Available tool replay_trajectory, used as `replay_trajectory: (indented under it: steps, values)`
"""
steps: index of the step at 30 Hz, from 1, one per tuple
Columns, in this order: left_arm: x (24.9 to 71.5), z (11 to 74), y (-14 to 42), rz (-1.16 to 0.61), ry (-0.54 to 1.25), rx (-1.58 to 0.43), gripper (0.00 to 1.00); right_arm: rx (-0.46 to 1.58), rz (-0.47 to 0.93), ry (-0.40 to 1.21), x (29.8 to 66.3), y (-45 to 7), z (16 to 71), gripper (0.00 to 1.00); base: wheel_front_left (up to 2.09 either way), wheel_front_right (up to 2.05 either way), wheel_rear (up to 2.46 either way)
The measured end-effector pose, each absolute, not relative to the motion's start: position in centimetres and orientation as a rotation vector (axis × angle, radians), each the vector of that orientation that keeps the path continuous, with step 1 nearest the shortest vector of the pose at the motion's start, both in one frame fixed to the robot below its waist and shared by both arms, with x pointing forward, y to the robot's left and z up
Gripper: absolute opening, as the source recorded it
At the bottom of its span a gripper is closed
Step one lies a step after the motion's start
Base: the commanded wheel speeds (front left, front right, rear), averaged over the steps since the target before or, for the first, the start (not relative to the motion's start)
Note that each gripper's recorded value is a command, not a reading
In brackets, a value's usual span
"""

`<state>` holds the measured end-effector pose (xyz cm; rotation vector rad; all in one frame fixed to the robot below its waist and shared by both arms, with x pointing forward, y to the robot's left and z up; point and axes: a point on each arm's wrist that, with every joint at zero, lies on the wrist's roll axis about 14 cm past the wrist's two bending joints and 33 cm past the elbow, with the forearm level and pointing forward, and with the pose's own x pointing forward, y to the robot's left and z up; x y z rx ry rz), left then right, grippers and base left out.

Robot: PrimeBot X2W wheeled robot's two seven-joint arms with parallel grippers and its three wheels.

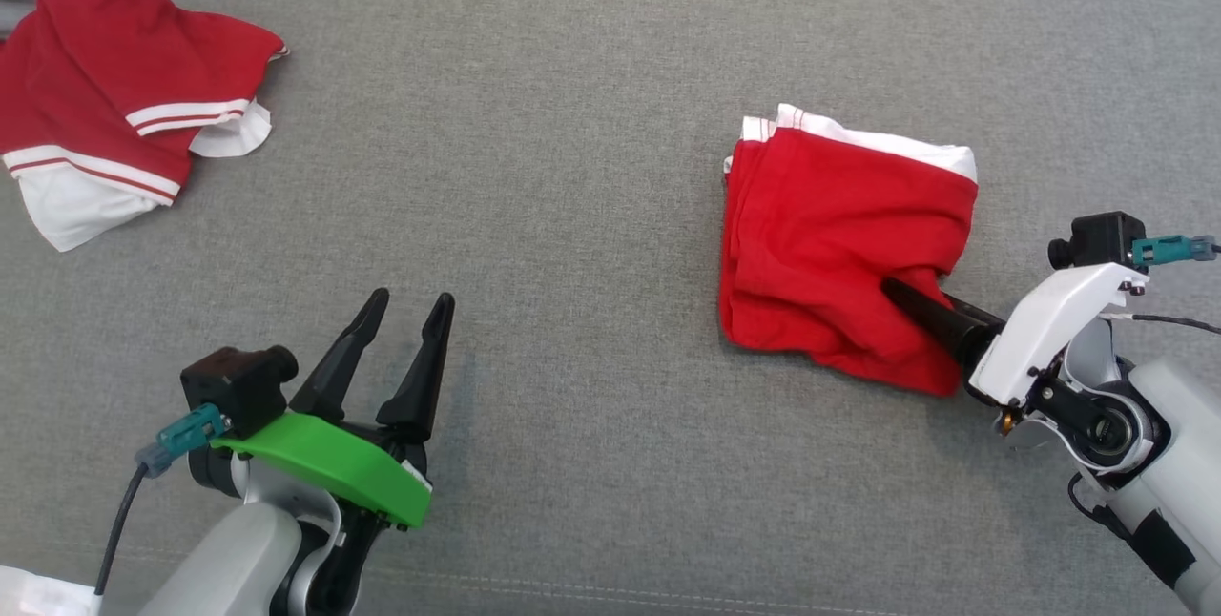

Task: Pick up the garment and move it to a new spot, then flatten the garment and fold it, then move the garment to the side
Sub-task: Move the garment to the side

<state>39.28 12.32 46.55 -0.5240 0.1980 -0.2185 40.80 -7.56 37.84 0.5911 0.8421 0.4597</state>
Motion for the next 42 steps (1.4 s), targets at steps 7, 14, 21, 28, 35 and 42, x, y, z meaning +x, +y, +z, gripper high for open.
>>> replay_trajectory:
  steps: [7,14,21,28,35,42]
  values:
    - [39.7,46.2,13.3,-0.194,0.202,-0.518,1.0,0.398,0.484,0.874,44.1,-10.1,38.2,0.0,0.0,0.0,0.0]
    - [40.7,45.3,12.8,-0.221,0.239,-0.506,1.0,0.123,0.198,0.865,49.9,-22.2,39.5,0.0,0.0,0.0,0.0]
    - [41.3,44.7,12.3,-0.235,0.264,-0.506,1.0,0.036,-0.012,0.936,50.7,-29.6,38.5,0.0,0.0,0.0,0.0]
    - [41.4,43.8,13.4,-0.19,0.279,-0.508,1.0,0.025,-0.079,0.995,50.1,-31.6,36.5,0.0,0.0,0.0,0.0]
    - [41.7,43.4,13.5,-0.184,0.286,-0.507,1.0,-0.039,-0.131,0.963,49.8,-34.1,37.2,1.0,0.0,0.0,0.0]
    - [41.7,43.7,13.0,-0.202,0.278,-0.506,1.0,-0.019,-0.118,0.944,48.8,-32.9,36.7,1.0,0.0,0.0,0.0]
